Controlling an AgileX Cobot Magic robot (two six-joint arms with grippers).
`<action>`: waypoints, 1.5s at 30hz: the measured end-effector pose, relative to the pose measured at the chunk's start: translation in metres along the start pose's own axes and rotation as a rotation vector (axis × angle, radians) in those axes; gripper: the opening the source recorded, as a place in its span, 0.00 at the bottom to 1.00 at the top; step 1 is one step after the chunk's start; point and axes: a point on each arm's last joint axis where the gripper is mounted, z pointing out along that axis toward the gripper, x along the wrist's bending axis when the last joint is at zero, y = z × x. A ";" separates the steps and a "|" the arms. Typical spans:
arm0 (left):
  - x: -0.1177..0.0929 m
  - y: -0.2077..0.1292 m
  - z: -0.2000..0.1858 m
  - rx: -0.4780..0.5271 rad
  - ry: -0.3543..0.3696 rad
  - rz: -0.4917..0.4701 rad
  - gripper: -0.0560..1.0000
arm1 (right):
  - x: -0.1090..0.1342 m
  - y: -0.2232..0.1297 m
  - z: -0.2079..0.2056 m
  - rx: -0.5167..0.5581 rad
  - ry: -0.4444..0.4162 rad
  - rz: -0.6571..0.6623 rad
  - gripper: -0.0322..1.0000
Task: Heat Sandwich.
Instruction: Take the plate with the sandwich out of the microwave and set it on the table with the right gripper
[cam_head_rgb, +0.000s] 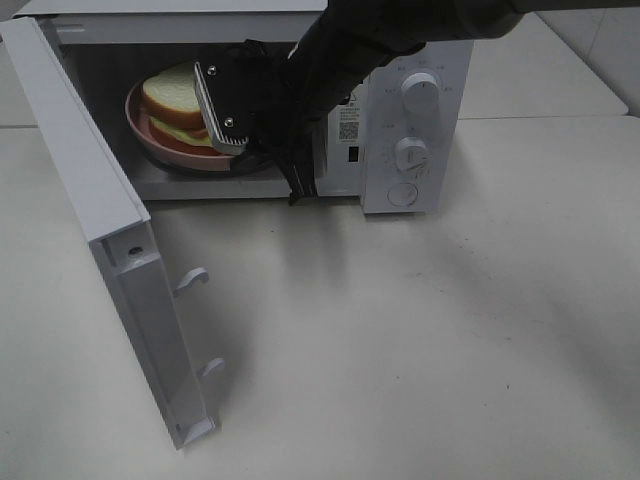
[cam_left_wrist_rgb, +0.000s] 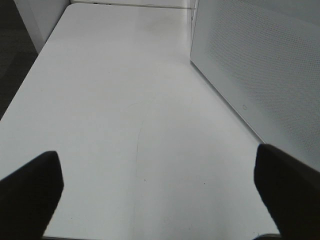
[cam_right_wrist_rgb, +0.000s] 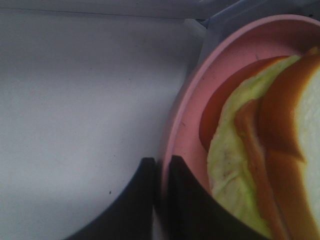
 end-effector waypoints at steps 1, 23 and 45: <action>0.000 0.000 0.000 0.000 0.000 0.000 0.96 | 0.002 -0.001 -0.001 -0.003 0.003 0.006 0.06; 0.000 0.000 0.000 0.000 0.000 0.000 0.96 | 0.045 0.001 -0.031 -0.026 0.018 0.053 0.06; 0.000 0.000 0.000 0.000 0.000 0.000 0.96 | 0.107 0.000 -0.084 0.005 0.017 0.068 0.06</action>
